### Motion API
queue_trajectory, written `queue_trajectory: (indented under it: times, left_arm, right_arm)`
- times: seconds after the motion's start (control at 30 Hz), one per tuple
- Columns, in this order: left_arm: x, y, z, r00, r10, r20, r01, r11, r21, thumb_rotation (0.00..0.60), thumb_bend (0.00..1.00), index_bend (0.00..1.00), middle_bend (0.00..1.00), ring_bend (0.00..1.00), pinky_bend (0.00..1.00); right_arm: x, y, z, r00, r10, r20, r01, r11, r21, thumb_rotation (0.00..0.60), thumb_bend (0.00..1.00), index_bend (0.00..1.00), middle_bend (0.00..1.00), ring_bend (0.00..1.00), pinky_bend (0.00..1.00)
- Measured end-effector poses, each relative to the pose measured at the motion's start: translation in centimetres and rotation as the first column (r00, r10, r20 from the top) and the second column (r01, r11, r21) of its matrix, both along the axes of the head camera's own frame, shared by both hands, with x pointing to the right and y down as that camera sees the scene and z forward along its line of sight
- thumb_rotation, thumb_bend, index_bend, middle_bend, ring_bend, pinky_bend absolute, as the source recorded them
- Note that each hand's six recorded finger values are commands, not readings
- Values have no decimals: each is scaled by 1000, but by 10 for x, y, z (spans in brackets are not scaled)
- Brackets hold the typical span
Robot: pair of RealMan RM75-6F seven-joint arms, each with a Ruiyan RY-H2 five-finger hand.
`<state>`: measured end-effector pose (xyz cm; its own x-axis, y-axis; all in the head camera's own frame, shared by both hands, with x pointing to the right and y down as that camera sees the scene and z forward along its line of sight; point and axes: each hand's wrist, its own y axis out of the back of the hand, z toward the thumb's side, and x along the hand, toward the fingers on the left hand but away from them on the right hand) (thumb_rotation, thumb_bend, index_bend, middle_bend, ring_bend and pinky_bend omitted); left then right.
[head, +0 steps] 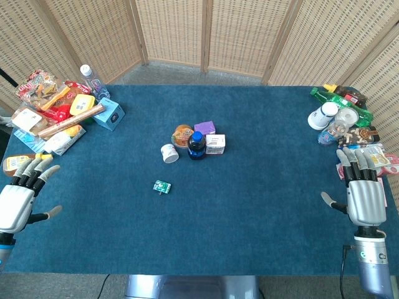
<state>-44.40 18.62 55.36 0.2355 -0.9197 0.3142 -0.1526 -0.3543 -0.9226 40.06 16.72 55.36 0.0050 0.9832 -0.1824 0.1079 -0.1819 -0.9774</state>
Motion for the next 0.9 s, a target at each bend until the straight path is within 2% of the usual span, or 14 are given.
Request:
queue_trajectory:
  times: [0.33, 0.5, 0.77, 0.9]
  left_arm:
    - [7, 0, 0, 1000, 25, -14, -25, 1000, -1, 600, 168, 167, 0, 0, 0]
    - [31, -3, 3, 993, 116, -36, -116, 993, -4, 600, 168, 173, 0, 0, 0]
    - [93, -13, 23, 951, 309, -25, -310, 950, -47, 600, 168, 189, 0, 0, 0]
    - [116, -21, 35, 934, 357, -17, -357, 931, -73, 600, 168, 188, 0, 0, 0]
  right_arm:
    - [1, 0, 0, 1000, 6, 15, -6, 1000, -5, 600, 0, 0, 0, 0, 0]
    - [3, 0, 1, 1000, 15, 22, -15, 1000, -13, 600, 0, 0, 0, 0, 0]
    - [3, 0, 1, 999, 15, 34, -14, 1000, -17, 600, 0, 0, 0, 0, 0]
    - [4, 0, 1, 999, 19, 40, -19, 1000, -19, 600, 0, 0, 0, 0, 0]
